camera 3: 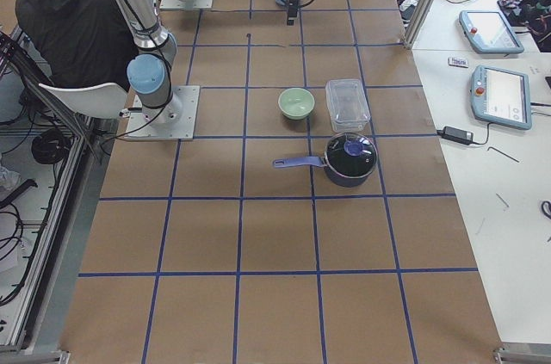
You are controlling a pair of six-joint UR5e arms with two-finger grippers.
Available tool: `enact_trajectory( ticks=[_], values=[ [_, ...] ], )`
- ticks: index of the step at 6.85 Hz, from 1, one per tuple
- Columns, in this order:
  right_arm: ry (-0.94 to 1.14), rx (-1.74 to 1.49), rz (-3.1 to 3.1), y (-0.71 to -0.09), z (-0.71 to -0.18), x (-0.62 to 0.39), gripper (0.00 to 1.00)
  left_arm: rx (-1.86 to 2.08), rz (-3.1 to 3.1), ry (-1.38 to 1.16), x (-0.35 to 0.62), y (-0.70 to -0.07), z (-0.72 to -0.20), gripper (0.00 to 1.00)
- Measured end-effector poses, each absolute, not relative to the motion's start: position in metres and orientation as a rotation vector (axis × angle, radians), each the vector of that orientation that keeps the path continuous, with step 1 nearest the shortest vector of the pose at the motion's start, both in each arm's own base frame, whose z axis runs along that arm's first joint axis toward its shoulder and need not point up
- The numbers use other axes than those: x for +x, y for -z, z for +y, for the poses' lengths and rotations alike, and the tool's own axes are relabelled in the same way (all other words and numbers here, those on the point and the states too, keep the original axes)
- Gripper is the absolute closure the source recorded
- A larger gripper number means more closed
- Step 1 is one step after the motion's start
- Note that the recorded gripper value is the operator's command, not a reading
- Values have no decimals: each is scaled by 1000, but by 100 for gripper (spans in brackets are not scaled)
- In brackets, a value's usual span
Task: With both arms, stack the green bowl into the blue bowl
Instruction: 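Lower left gripper onto blue bowl rim while right gripper approaches green bowl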
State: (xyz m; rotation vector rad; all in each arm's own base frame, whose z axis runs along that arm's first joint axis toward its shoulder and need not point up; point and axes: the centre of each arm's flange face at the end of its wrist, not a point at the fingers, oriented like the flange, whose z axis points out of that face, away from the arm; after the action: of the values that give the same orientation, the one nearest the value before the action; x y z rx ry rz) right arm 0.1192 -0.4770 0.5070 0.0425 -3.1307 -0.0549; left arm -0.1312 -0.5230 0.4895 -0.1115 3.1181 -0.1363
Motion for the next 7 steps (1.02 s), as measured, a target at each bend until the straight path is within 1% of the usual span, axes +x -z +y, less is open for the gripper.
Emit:
enact_trajectory(
  ticks=[7],
  values=[
    [58,43,-3131,-506,-477,119,0,-108,3118,119,-128,-486,-525,0]
  ],
)
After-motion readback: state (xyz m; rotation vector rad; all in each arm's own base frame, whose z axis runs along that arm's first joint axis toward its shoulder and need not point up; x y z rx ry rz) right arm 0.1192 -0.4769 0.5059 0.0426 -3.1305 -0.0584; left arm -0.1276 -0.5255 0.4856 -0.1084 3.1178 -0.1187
